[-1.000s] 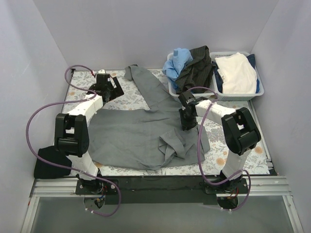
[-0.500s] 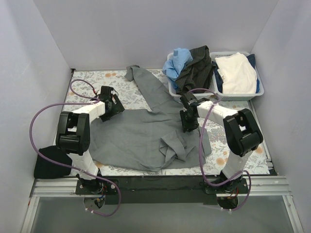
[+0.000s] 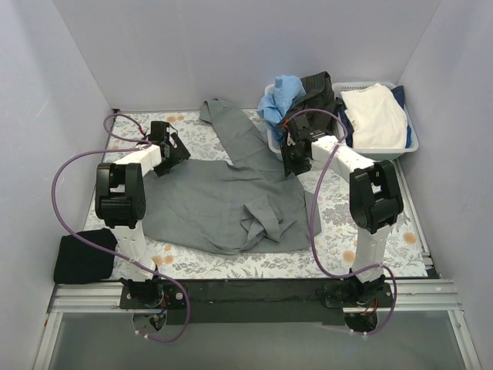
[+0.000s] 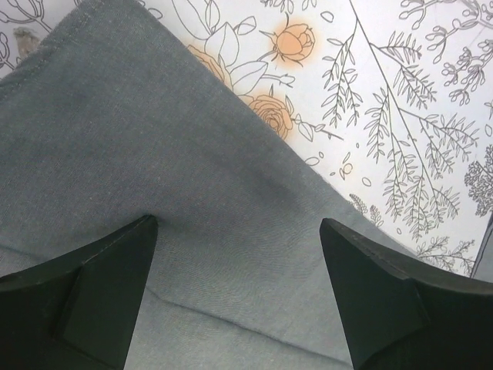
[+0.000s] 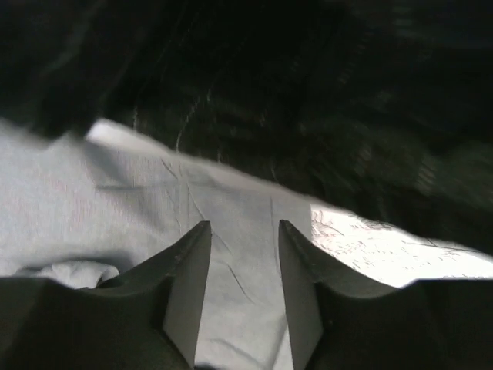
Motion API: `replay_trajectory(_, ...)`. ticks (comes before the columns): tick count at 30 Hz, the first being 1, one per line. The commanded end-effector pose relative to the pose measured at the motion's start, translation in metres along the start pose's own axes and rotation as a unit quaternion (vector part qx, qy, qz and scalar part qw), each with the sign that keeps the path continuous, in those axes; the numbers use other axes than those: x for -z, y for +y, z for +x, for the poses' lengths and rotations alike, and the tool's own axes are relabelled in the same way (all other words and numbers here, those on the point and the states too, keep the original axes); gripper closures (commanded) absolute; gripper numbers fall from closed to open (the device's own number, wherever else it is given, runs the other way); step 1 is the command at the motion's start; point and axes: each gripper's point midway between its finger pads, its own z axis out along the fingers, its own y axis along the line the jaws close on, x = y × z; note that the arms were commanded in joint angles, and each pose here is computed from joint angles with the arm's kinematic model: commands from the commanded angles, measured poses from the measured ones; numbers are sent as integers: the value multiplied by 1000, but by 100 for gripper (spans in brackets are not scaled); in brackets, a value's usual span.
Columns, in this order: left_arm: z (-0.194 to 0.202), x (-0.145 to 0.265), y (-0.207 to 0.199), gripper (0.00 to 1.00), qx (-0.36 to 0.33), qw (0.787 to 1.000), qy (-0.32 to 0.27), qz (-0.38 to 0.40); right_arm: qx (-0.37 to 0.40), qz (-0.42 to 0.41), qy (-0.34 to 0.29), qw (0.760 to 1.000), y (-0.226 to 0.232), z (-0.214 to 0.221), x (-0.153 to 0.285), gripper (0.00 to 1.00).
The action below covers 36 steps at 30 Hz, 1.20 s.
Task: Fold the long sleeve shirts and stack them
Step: Flatten the shirt out
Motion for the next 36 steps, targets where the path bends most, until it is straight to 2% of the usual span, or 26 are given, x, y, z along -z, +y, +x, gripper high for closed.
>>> replay_trajectory(1,-21,29,-13,12,-24,999,-15,29,29,-27,-75,996,8,-31,52,48)
replay_trajectory(2,-24,36,-15,12,-28,999,-21,35,32,-38,-93,994,11,-32,69,44)
replay_trajectory(4,-31,61,-16,10,-33,998,-38,46,40,-72,-77,994,20,-10,74,40)
replay_trajectory(5,-31,69,-15,10,-38,997,-42,50,48,-98,-89,990,30,-7,89,35)
replay_trajectory(6,-33,79,-15,9,-39,996,-50,56,54,-104,-69,991,31,13,84,33)
replay_trajectory(9,-26,112,-13,7,-46,994,-60,80,82,-136,-66,985,49,40,99,26)
replay_trajectory(11,-17,132,-8,5,-46,993,-61,92,107,-150,-53,981,61,66,101,22)
replay_trajectory(15,15,152,0,4,-39,992,-23,115,143,-174,-17,974,83,108,97,20)
replay_trajectory(20,63,152,31,4,-23,996,32,84,196,-209,19,958,113,142,86,20)
replay_trajectory(25,108,140,65,6,-10,996,87,32,231,-227,40,945,133,155,79,19)
replay_trajectory(28,121,136,79,8,0,994,113,-6,240,-225,56,943,135,162,71,19)
replay_trajectory(30,121,133,90,10,0,993,108,-38,240,-214,66,944,131,166,66,20)
replay_trajectory(36,120,128,102,23,0,991,109,-77,238,-201,72,947,126,169,60,23)
